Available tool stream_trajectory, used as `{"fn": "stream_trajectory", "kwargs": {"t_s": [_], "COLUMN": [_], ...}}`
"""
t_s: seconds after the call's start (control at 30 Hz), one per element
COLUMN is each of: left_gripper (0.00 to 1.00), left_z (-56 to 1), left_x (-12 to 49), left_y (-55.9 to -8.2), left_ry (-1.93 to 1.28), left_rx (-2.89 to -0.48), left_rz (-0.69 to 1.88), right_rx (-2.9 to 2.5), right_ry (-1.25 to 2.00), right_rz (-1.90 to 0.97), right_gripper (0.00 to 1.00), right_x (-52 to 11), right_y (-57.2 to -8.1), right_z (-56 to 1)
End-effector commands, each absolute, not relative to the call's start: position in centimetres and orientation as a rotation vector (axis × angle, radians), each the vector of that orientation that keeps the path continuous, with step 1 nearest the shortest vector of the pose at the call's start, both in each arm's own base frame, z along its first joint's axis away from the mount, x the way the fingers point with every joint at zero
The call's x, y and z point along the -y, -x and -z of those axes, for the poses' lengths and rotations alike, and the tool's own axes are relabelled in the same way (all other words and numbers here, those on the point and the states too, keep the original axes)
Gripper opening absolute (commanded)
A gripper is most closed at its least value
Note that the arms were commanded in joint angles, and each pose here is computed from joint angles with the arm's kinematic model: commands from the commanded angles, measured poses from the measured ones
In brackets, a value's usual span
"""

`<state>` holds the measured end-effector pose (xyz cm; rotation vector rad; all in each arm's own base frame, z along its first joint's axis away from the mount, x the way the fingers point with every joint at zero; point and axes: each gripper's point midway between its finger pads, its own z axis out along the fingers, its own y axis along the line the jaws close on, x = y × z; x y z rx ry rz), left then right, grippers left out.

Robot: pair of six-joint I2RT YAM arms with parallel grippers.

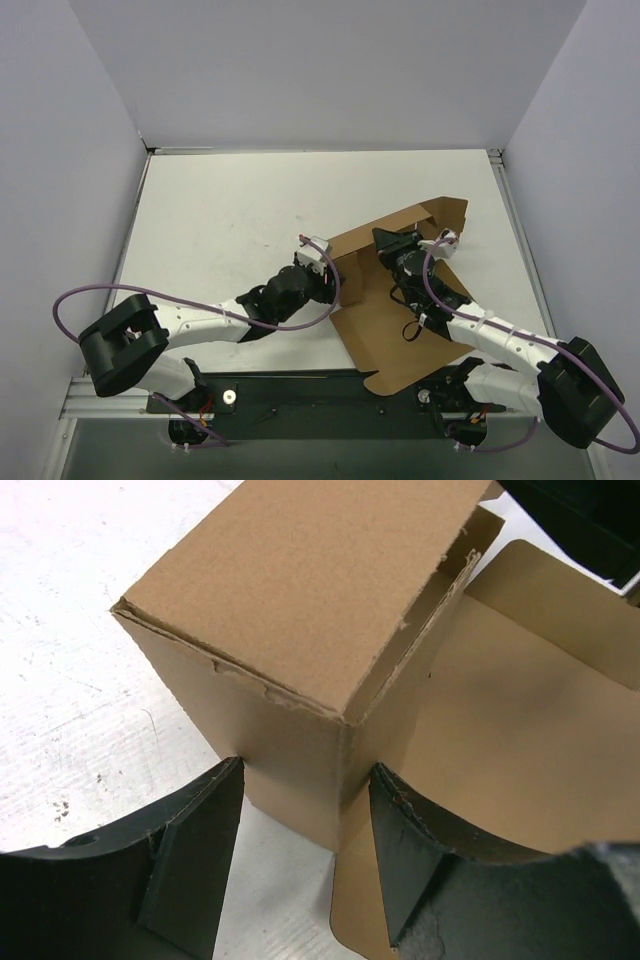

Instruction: Fold the paper box

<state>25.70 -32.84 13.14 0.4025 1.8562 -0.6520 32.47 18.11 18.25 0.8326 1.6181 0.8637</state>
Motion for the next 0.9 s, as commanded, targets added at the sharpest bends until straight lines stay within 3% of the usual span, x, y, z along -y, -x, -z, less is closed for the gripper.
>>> {"fn": "stream_trajectory", "kwargs": {"t_s": [0.0,0.87], "left_gripper": [0.62,0.57], "left_z": [-12.4,-13.5], "left_x": [31.3,31.8], "left_y": [-26.5,-28.1], "left_ry": [-0.339,-0.221], "left_rx": [-1.831,-1.644], "left_rz": [0.516,0.392], "right_rx": [-1.615,-1.611], "right_ry": [-0.772,-0.783], "right_rz": [-0.797,-0.766], "right_gripper": [0.07,0.04], "right_x": [-17.2,-16.2], "right_y": [-30.9,-29.0], "right_z": [-17.4,-16.2]}}
